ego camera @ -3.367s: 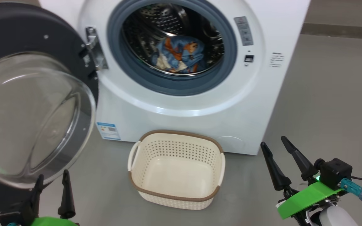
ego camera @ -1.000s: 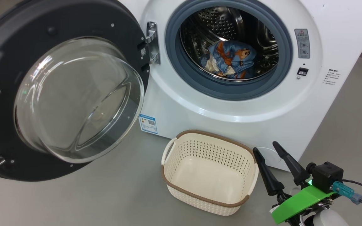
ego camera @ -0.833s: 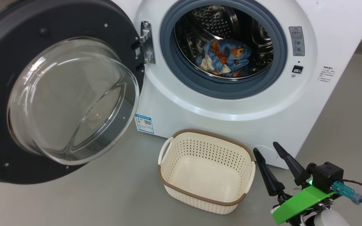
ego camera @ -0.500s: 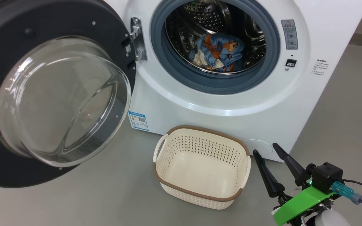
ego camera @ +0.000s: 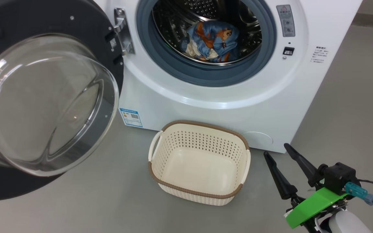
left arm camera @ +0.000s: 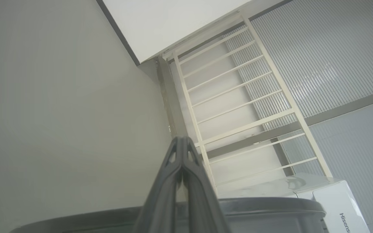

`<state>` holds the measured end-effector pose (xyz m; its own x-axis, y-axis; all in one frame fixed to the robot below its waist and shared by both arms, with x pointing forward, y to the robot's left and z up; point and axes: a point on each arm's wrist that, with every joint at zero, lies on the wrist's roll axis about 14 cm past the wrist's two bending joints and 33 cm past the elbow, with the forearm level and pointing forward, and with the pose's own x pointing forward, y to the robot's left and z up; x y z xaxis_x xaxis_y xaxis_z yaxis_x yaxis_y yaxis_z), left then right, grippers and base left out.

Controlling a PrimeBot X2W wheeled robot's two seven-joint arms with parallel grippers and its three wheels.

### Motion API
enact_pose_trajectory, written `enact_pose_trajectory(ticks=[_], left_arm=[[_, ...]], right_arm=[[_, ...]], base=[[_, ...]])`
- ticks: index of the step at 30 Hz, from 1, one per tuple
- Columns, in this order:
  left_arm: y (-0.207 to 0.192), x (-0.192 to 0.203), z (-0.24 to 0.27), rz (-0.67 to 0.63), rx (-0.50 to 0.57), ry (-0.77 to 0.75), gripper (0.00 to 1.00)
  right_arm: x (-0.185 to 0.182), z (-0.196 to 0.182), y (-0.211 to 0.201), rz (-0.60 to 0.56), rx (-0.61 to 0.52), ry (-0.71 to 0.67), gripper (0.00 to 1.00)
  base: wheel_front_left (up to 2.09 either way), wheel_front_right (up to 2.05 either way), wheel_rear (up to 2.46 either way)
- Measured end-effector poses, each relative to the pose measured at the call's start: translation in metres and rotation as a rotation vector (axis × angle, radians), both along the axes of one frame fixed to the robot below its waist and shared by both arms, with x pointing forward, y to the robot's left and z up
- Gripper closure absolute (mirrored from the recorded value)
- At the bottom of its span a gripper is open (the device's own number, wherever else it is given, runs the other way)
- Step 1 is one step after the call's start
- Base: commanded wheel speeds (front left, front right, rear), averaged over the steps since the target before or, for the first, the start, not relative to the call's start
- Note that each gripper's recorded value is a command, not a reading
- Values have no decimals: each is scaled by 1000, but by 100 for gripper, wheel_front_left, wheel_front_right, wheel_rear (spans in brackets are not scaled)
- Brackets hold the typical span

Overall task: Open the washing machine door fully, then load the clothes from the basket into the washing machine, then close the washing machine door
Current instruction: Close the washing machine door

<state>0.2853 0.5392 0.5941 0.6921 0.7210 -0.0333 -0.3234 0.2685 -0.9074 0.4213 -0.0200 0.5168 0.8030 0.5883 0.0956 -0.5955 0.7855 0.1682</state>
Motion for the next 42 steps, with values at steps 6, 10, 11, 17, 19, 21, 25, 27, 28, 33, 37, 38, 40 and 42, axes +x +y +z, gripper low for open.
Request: enact_pose_trajectory(ticks=[6,10,11,17,19,21,25,27,28,33,37,38,40,42], left_arm=[[1,7,-22,-2,-61,43,100],[0,14,-32,-15,-85,69,100],[-1,16,-35,-23,-89,74,100],[-6,22,-46,-56,-133,97,100],[-7,23,-49,-72,-142,108,100],[-8,23,-50,-92,-150,119,100],[-14,25,-51,-139,-164,131,100],[-17,26,-49,-171,-166,134,100],[-18,27,-47,-186,-166,131,100],[-25,26,-42,-252,-169,129,100],[-32,24,-42,-315,-170,145,100],[-34,23,-42,-335,-172,150,100],[-39,21,-42,-374,-173,159,100],[-44,19,-43,-408,-176,165,100]], right_arm=[[4,-5,-6,-9,-9,7,0],[9,-5,-10,-21,-9,4,0],[10,-6,-11,-24,-10,7,0],[10,-11,-15,-34,-15,20,0],[10,-10,-15,-34,-15,19,0],[10,-10,-15,-33,-15,18,0],[9,-9,-14,-32,-17,17,0],[9,-8,-12,-30,-15,14,0],[8,-7,-11,-28,-13,12,0],[5,-2,-3,-16,2,6,0],[3,0,3,-6,12,7,0],[2,1,4,-5,14,6,0],[1,2,6,-2,16,4,0],[0,3,8,2,20,3,0]], base=[[0,0,0],[0,0,0],[0,0,0],[0,0,0],[0,0,0],[0,0,0],[0,0,0],[0,0,0],[0,0,0],[0,0,0],[0,0,0],[0,0,0],[0,0,0],[0,0,0]])
